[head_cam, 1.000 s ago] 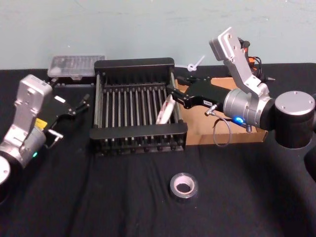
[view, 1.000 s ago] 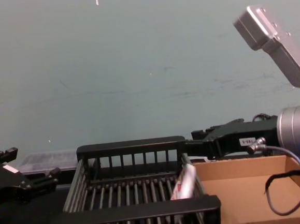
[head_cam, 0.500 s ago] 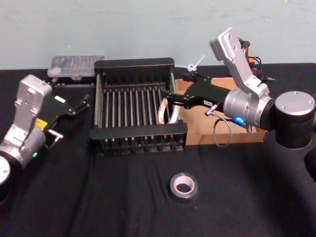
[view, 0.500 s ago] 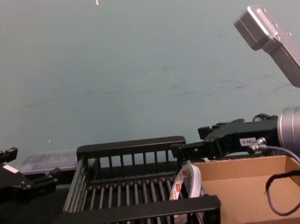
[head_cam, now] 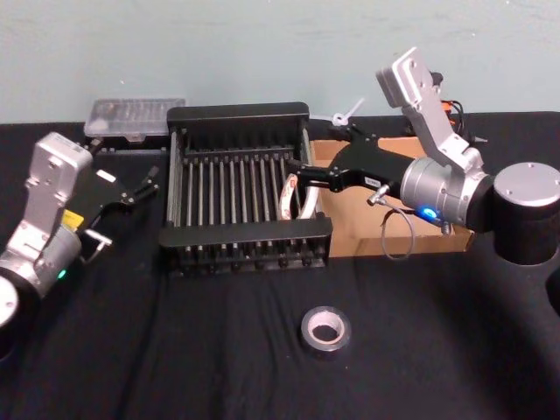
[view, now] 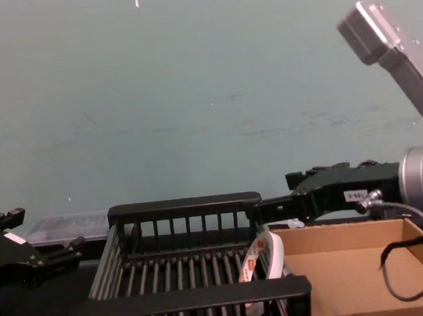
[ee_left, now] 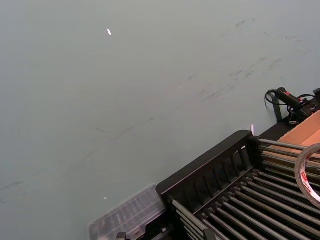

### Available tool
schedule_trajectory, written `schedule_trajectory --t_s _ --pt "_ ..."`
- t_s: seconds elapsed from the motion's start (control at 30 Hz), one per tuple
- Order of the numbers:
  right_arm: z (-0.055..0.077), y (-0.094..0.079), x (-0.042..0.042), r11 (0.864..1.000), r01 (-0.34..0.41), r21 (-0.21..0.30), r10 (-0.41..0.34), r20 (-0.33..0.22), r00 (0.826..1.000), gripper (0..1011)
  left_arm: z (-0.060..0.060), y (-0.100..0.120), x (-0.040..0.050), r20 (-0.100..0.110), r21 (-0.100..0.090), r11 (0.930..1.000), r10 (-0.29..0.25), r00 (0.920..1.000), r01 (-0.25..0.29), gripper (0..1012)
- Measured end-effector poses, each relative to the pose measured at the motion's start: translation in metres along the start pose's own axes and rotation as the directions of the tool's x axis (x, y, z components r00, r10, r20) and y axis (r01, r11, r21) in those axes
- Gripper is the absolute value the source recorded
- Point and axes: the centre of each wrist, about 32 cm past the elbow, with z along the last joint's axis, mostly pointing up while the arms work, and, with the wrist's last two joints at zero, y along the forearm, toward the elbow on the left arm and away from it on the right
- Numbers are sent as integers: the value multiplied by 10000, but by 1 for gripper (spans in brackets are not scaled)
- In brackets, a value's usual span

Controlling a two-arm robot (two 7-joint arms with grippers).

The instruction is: Pick up the white tape and place it into the black box , Pick up the silver tape and place it into the brown box.

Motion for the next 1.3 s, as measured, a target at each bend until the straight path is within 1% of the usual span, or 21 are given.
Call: schedule_trajectory --t_s 0.03,0.23,0.43,0.53,0.57,0.6,0.63,0.7,0.73,0.87,0.97,1.0,1.03,1.1,1.17,1.2,1.3 --pt "0 0 0 10000 0 0 0 0 10000 1002 0 0 0 0 -1 10000 0 10000 0 1001" --pt "19 -163 8 9999 81 68 -82 35 10000 1002 0 0 0 0 0 10000 0 10000 0 1001" --pt "2 -446 20 10000 8 -76 -7 94 10000 1002 0 0 0 0 -1 10000 0 10000 0 1001" --pt "-19 -640 10 9996 -147 -242 151 156 9998 1002 0 0 0 0 -1 10000 0 10000 0 1001" --pt "-19 -640 10 9996 -147 -242 151 156 9998 1000 0 0 0 0 -1 10000 -1 10000 1 1001" --pt "-30 -713 0 9992 -220 -326 225 167 9996 1000 0 0 0 1 -1 10000 0 10000 0 1001" --pt "-30 -713 0 9992 -220 -326 225 167 9996 1002 0 0 0 0 0 10000 0 10000 0 1001" --pt "-54 -807 -20 9983 -344 -461 352 162 9992 1000 0 0 0 0 0 10000 -1 10000 1 1001" --pt "-70 -867 -37 9974 -449 -563 459 164 9988 1002 0 0 0 1 0 10000 0 10000 0 1001" --pt "-131 -1009 -101 9921 -831 -937 843 92 9964 1002 0 0 0 1 0 10000 -1 10000 1 1001" --pt "-172 -1048 -134 9872 -1067 -1184 1071 -31 9942 1002 0 0 0 0 0 10000 0 10000 0 1001" --pt "-202 -1064 -156 9831 -1231 -1352 1224 -135 9924 1000 0 0 0 1 -1 10000 0 10000 0 1001" --pt "-202 -1064 -156 9831 -1231 -1352 1224 -135 9924 1002 0 0 0 0 0 10000 -1 10000 1 1001" --pt "-259 -1077 -200 9741 -1530 -1663 1503 -289 9882 1002 0 0 0 0 -1 10000 0 10000 0 1001" --pt "-296 -1077 -231 9668 -1749 -1861 1713 -359 9846 1002 0 0 0 1 -1 10000 0 10000 0 1001" --pt "-296 -1077 -231 9668 -1749 -1861 1713 -359 9846 1000 0 0 0 0 0 10000 0 10000 0 1001" --pt "-337 -1062 -275 9554 -2066 -2112 2024 -414 9784 1002 0 0 0 0 -1 10000 0 10000 0 1001"
